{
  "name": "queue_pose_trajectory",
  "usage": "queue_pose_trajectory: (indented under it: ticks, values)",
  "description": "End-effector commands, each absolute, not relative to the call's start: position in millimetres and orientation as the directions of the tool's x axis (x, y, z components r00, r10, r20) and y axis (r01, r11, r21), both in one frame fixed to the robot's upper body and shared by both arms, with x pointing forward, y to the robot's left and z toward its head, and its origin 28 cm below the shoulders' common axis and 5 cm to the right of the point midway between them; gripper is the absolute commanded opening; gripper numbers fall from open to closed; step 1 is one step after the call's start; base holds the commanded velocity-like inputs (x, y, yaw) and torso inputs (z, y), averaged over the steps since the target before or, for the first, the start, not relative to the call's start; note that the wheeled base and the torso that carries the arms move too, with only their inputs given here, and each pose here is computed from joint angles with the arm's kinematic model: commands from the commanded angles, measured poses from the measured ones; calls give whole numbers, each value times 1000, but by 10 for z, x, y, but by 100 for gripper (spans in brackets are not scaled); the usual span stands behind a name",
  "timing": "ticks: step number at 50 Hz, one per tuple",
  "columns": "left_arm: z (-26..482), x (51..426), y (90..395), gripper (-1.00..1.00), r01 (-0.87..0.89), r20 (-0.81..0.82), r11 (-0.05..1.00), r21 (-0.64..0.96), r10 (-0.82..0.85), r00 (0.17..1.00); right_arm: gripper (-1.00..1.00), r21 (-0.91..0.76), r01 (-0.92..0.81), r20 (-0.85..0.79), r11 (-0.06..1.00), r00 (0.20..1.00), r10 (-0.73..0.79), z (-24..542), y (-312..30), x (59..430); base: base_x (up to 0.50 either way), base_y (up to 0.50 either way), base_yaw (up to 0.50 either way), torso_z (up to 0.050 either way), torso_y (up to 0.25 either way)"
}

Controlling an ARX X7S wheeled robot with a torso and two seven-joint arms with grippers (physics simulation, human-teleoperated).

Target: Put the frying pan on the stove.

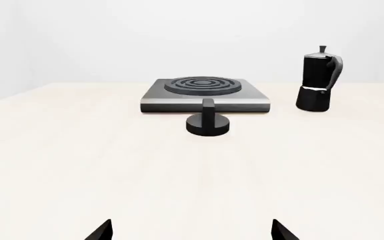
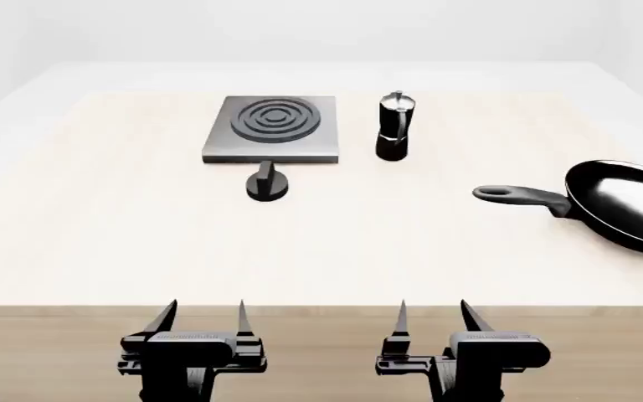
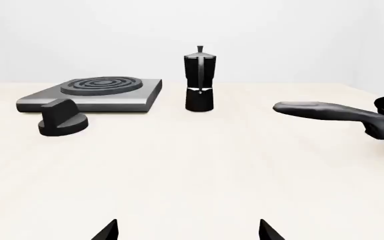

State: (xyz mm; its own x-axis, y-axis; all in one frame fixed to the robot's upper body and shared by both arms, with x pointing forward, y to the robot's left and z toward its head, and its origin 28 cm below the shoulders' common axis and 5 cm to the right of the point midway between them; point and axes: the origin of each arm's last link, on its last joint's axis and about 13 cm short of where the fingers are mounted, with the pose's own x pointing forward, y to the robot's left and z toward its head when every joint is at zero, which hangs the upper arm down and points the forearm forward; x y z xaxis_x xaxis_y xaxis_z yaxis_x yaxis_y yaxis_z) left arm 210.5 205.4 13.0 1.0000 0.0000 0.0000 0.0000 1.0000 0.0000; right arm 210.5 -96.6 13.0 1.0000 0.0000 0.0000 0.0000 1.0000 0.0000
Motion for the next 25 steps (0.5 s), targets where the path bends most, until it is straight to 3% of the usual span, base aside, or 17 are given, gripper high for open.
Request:
queue_pose_trajectory:
  ticks: [1, 12, 25]
  values:
    - [147, 2095, 2061, 100, 6, 12, 1000, 1, -6, 1000, 100, -7, 2, 0, 1000, 1000, -2, 134, -955, 2106, 0, 0, 0, 0, 0]
    - [135, 2097, 2053, 100, 18, 1, 1000, 5, -18, 1000, 100, 2, 30, 24, 1000, 999, -30, 179, -973, 2101, 0, 0, 0, 0, 0]
    - [467, 1972, 1996, 100, 48, 96, 999, 16, -49, 994, 100, -20, 35, 111, 999, 993, -33, 488, -960, 2047, 0, 0, 0, 0, 0]
